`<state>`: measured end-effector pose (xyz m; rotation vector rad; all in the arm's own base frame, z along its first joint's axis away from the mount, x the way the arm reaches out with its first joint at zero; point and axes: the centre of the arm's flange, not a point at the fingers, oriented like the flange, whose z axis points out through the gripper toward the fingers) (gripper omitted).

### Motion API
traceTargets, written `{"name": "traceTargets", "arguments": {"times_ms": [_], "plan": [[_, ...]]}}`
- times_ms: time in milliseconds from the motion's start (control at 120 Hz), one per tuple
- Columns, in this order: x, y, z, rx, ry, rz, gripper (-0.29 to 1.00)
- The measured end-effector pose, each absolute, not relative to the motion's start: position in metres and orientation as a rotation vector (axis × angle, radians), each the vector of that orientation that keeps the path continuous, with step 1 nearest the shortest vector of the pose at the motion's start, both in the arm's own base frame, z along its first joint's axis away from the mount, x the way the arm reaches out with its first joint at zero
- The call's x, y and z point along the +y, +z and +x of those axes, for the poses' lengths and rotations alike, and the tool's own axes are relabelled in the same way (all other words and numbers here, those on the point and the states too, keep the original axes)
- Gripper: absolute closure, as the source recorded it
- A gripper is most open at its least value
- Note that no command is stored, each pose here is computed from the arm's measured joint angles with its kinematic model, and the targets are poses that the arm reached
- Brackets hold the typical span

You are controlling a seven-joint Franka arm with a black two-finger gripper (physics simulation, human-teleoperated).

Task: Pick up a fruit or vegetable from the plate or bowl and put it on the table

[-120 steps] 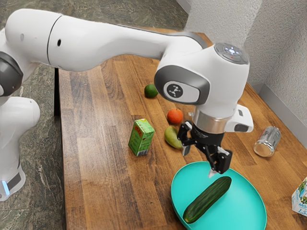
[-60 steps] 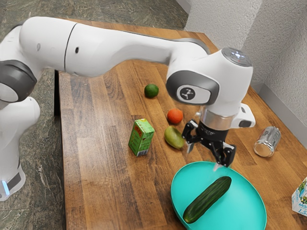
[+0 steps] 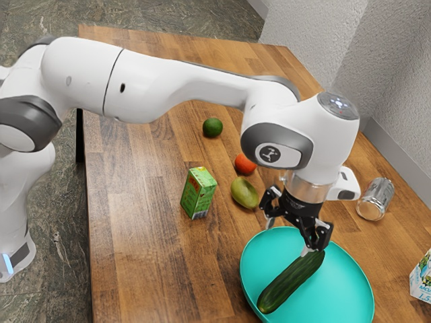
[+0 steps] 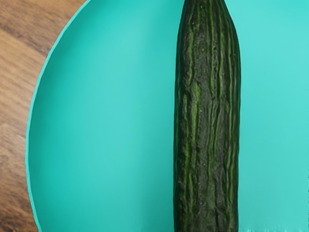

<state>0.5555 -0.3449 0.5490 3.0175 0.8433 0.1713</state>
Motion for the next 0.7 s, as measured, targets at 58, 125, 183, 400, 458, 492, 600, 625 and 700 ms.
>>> {"name": "traceTargets", "arguments": {"times_ms": [58, 125, 183, 400, 458, 492, 600, 625, 700], "plan": [[-0.348, 0.543, 0.557, 0.841, 0.174, 3.020, 0.02], [-0.346, 0.535, 0.563, 0.858, 0.167, 3.016, 0.02], [-0.347, 0.531, 0.565, 0.862, 0.162, 3.012, 0.02], [-0.353, 0.515, 0.568, 0.846, 0.130, 3.009, 0.02], [-0.356, 0.510, 0.569, 0.844, 0.129, 3.015, 0.02], [-0.357, 0.507, 0.569, 0.842, 0.131, 3.018, 0.02], [-0.358, 0.498, 0.573, 0.845, 0.131, 3.022, 0.02], [-0.357, 0.496, 0.575, 0.850, 0.127, 3.020, 0.02], [-0.356, 0.490, 0.578, 0.858, 0.119, 3.020, 0.02]]}}
